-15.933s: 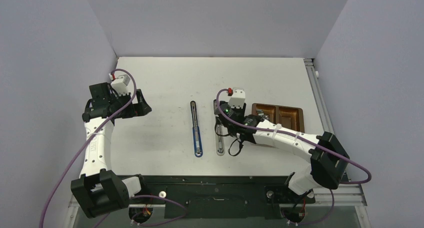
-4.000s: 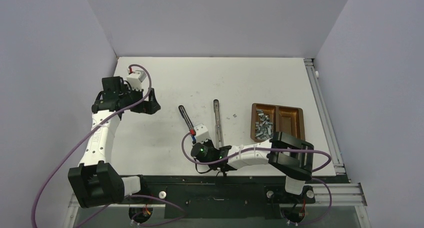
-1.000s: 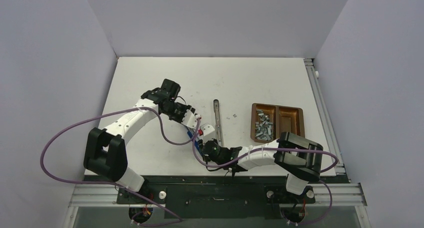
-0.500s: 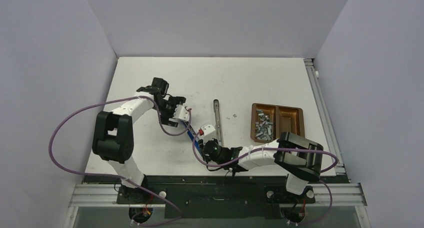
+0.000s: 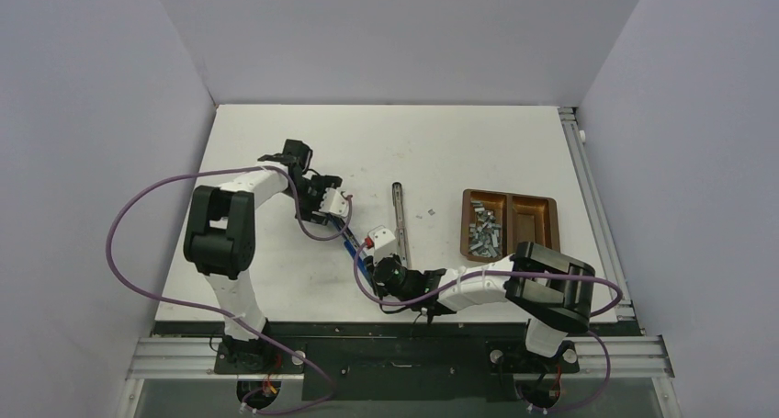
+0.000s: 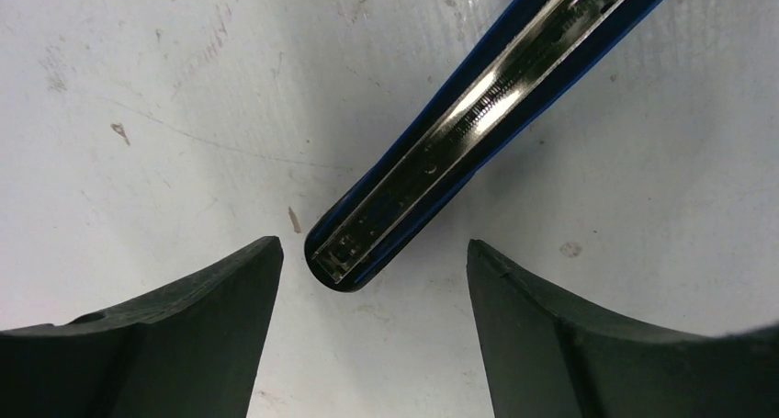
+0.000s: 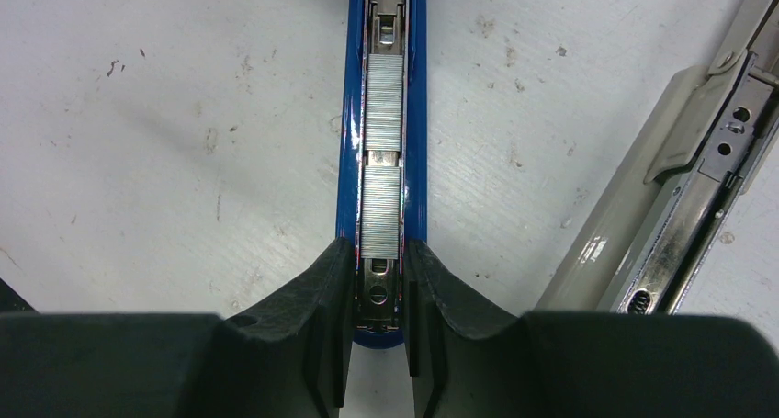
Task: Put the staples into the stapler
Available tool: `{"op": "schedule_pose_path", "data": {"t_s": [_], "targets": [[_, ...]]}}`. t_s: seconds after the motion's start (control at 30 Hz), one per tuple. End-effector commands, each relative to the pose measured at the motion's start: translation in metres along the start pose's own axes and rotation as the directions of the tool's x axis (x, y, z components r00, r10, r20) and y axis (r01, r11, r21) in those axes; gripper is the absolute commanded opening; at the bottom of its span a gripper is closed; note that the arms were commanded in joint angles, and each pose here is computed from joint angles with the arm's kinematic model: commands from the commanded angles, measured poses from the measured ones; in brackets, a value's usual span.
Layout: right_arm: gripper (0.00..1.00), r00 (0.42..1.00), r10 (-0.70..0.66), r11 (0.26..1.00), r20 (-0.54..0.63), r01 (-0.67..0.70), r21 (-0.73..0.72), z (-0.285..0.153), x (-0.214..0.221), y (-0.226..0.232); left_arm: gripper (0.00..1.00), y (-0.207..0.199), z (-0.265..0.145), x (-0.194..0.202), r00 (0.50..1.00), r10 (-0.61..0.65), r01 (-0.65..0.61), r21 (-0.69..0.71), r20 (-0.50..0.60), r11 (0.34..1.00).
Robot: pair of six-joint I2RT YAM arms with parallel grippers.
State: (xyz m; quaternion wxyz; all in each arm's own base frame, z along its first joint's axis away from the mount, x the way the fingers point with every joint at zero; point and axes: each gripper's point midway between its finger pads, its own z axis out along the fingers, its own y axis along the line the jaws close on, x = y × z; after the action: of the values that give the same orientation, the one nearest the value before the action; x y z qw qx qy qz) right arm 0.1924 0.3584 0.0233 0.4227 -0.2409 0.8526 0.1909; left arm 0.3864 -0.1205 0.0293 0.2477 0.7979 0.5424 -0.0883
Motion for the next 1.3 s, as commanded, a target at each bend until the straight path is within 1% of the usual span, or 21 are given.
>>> {"op": "schedule_pose_path", "data": {"t_s": [0.0, 0.03, 0.17, 0.23, 0.37, 0.47, 0.6, 0.73, 0.87, 1.03, 1.27], "targets": [[0.09, 0.998, -0.024, 1.0, -0.065, 0.024, 0.005, -0.008, 0.012, -0.008, 0.66, -0.004, 0.006, 0.012, 1.0, 0.008, -0.008, 0.015, -0.016, 1.0], [0.09, 0.998, -0.025, 1.0, -0.066, 0.025, 0.003, -0.009, 0.012, -0.008, 0.64, -0.004, 0.006, 0.012, 1.0, 0.01, -0.01, 0.009, -0.013, 1.0], [0.09, 0.997, -0.04, 0.999, -0.066, 0.039, -0.008, -0.01, 0.012, -0.007, 0.47, -0.004, 0.007, 0.003, 0.999, 0.025, -0.025, 0.0, 0.023, 1.0], [0.09, 0.997, -0.045, 0.999, -0.065, 0.044, -0.01, -0.01, 0.011, -0.007, 0.41, -0.006, 0.006, -0.006, 0.998, 0.047, -0.047, 0.009, 0.048, 0.999], [0.09, 0.997, -0.053, 0.999, -0.062, 0.053, -0.011, -0.008, 0.01, -0.005, 0.38, -0.012, 0.003, -0.026, 0.991, 0.1, -0.102, 0.02, 0.087, 0.995], [0.09, 0.997, -0.057, 0.998, -0.057, 0.057, -0.005, -0.006, 0.009, -0.005, 0.31, -0.016, -0.004, -0.042, 0.983, 0.147, -0.151, 0.03, 0.11, 0.988], [0.09, 0.997, -0.056, 0.998, -0.048, 0.057, 0.005, -0.002, 0.006, -0.005, 0.23, -0.019, -0.02, -0.062, 0.973, 0.179, -0.183, 0.012, 0.144, 0.983], [0.09, 0.999, -0.042, 0.999, -0.029, 0.042, 0.019, 0.0, 0.003, -0.006, 0.23, -0.022, -0.039, -0.085, 0.961, 0.201, -0.2, -0.027, 0.187, 0.979], [0.09, 0.999, -0.028, 0.999, -0.016, 0.028, 0.027, 0.004, 0.002, -0.006, 0.23, -0.036, -0.05, -0.113, 0.941, 0.24, -0.234, -0.051, 0.24, 0.971], [0.09, 1.0, -0.015, 0.999, -0.006, 0.015, 0.029, 0.008, 0.0, -0.004, 0.23, -0.058, -0.047, -0.128, 0.922, 0.282, -0.283, -0.037, 0.266, 0.958], [0.09, 1.0, -0.009, 0.999, 0.013, 0.009, 0.039, 0.012, -0.005, -0.002, 0.23, -0.072, -0.043, -0.144, 0.907, 0.301, -0.31, -0.017, 0.294, 0.95]]}}
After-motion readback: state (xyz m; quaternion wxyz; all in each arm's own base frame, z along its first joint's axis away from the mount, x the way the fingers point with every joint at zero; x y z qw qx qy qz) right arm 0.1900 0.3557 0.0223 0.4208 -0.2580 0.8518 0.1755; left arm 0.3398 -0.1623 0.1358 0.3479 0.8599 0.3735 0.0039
